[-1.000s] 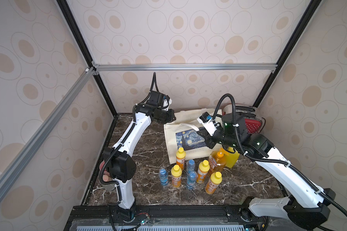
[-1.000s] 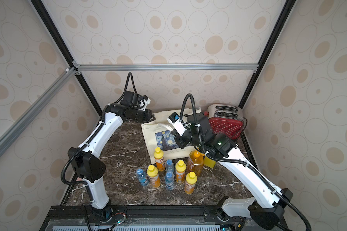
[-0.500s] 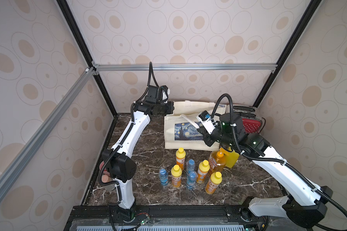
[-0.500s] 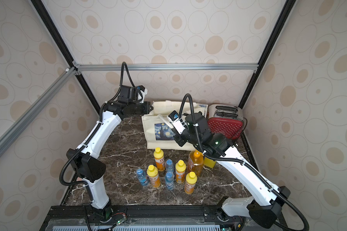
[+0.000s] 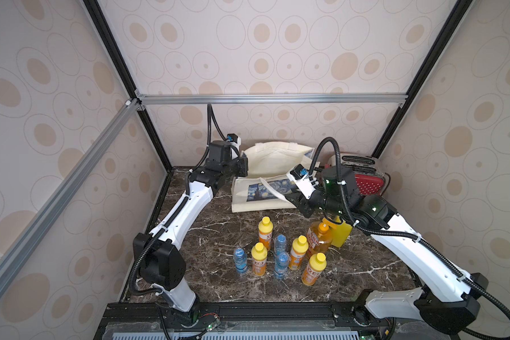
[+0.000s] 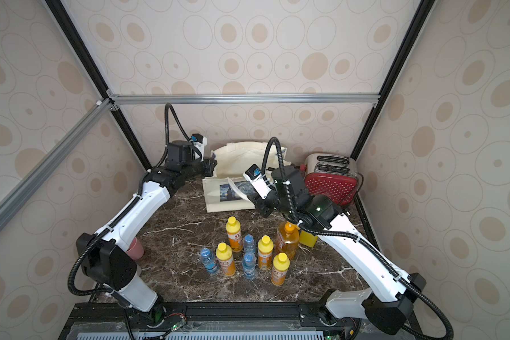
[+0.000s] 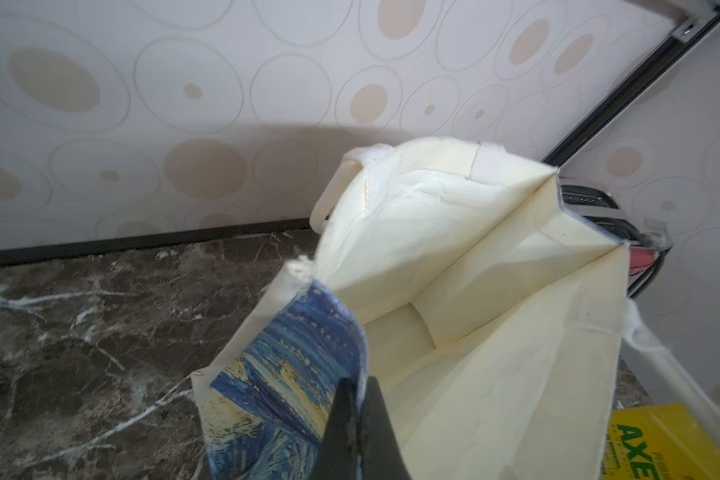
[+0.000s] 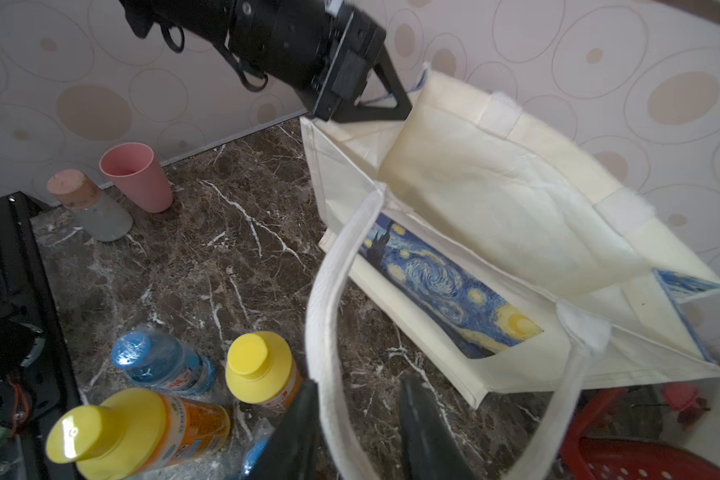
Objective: Pack dish soap into the shopping bag
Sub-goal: Adjust the shopping bag at the center of the board.
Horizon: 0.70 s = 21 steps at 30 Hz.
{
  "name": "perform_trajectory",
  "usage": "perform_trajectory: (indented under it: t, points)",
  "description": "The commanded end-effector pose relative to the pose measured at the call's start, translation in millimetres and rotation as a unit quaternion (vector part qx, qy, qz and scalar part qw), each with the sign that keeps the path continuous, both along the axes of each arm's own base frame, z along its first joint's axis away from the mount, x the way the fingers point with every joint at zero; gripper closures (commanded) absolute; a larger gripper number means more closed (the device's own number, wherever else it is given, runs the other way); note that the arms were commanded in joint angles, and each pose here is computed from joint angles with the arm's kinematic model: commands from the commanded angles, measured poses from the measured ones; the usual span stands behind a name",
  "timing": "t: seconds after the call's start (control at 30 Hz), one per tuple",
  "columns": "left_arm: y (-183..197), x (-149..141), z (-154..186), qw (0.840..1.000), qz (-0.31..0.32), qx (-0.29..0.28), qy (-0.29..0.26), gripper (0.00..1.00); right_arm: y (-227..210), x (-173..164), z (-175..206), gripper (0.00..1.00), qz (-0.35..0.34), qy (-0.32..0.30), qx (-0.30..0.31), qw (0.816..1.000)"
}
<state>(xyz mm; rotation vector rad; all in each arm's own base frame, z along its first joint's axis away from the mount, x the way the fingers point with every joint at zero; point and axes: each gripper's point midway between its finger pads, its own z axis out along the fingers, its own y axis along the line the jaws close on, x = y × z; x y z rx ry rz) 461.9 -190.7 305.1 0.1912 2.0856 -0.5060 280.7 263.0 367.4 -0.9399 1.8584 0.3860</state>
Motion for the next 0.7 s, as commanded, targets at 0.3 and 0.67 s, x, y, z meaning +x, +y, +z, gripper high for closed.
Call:
perform_trajectory:
  t: [0.3,0.67]
  points:
    - [11,-22,21,0.993,-0.014,-0.04,-0.111,1.0,-88,32,16,0.19,-0.186,0.07,0.072,0.977]
    - [4,-34,22,0.986,-0.052,-0.039,-0.154,1.0,-89,144,-13,0.15,-0.244,0.107,-0.008,0.964]
